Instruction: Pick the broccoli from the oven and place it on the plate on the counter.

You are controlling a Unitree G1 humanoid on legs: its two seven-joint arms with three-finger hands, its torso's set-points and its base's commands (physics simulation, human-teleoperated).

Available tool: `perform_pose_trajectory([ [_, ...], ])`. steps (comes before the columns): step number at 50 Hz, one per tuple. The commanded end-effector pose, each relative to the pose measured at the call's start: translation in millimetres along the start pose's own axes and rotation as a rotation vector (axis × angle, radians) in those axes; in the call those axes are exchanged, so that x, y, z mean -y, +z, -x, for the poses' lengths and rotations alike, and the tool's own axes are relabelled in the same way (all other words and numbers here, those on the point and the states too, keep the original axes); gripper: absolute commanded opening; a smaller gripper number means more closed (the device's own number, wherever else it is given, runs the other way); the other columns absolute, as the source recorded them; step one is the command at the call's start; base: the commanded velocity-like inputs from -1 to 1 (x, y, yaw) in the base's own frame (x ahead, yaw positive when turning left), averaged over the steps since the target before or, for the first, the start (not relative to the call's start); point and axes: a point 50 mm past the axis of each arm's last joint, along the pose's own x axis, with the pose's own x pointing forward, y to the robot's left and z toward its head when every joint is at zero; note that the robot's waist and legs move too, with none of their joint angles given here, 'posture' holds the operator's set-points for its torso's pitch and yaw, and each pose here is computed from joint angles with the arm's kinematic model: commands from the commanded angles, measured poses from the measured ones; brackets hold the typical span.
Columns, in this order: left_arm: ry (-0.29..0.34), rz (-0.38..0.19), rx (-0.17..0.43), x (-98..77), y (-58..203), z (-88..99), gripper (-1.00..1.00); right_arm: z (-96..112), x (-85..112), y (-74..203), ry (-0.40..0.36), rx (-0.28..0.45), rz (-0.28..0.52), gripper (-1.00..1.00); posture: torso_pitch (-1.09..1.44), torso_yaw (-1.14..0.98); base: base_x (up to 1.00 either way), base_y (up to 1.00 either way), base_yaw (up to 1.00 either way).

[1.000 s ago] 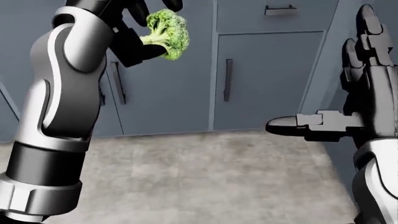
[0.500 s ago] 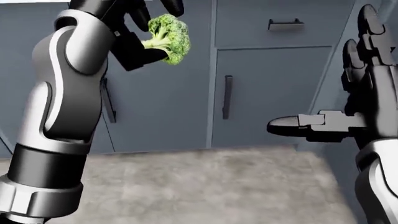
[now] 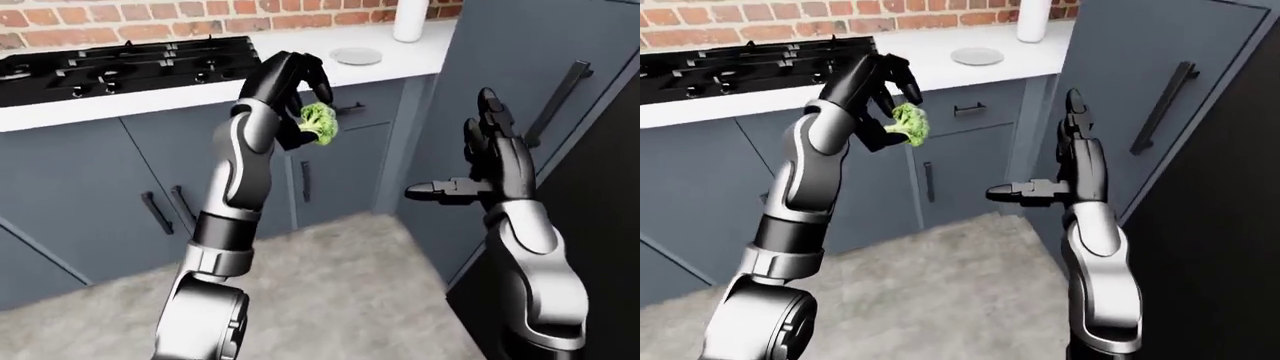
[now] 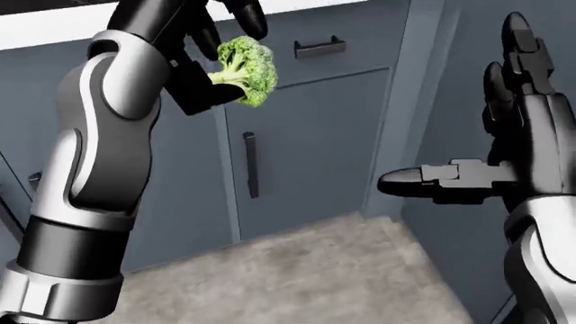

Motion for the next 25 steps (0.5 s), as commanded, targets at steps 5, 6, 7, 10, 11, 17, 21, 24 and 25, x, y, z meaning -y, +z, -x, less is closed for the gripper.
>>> perform_pose_trajectory([
  [5, 0.142, -0.008, 0.080, -36.6, 19.9, 2.7, -1.00, -9.2, -7.9, 36.3, 0.026, 0.148, -0.002, 1.00, 0.00, 0.00, 0.39, 0.00, 0.00],
  [6, 0.142, -0.008, 0.082, -36.5, 20.2, 2.8, -1.00, -10.9, -9.3, 38.7, 0.031, 0.147, -0.010, 1.00, 0.00, 0.00, 0.45, 0.00, 0.00],
  [7, 0.142, -0.009, 0.082, -37.0, 20.9, 3.1, -1.00, -11.3, -10.4, 40.7, 0.034, 0.150, -0.009, 1.00, 0.00, 0.00, 0.45, 0.00, 0.00],
  [10, 0.143, -0.010, 0.082, -37.5, 20.9, 3.9, -1.00, -10.4, -11.7, 46.9, 0.041, 0.157, -0.012, 1.00, 0.00, 0.00, 0.47, 0.00, 0.00],
  [11, 0.143, -0.010, 0.082, -37.9, 21.0, 4.1, -1.00, -10.7, -11.7, 47.8, 0.042, 0.159, -0.012, 1.00, 0.00, 0.00, 0.47, 0.00, 0.00],
  [17, 0.145, -0.012, 0.084, -40.1, 22.3, 4.4, -1.00, -10.0, -11.6, 50.5, 0.042, 0.165, -0.019, 1.00, 0.00, 0.00, 0.49, 0.00, 0.00],
  [21, 0.144, -0.011, 0.083, -40.7, 23.4, 5.9, -1.00, -8.0, -11.0, 51.6, 0.041, 0.166, -0.024, 1.00, 0.00, 0.00, 0.49, 0.00, 0.00],
  [24, 0.149, -0.014, 0.087, -44.4, 27.7, 6.8, -1.00, -7.0, -9.5, 54.9, 0.039, 0.171, -0.025, 1.00, 0.00, 0.00, 0.49, 0.00, 0.00],
  [25, 0.149, -0.014, 0.087, -44.8, 28.4, 6.9, -1.00, -6.2, -8.7, 57.8, 0.038, 0.174, -0.027, 1.00, 0.00, 0.00, 0.48, 0.00, 0.00],
])
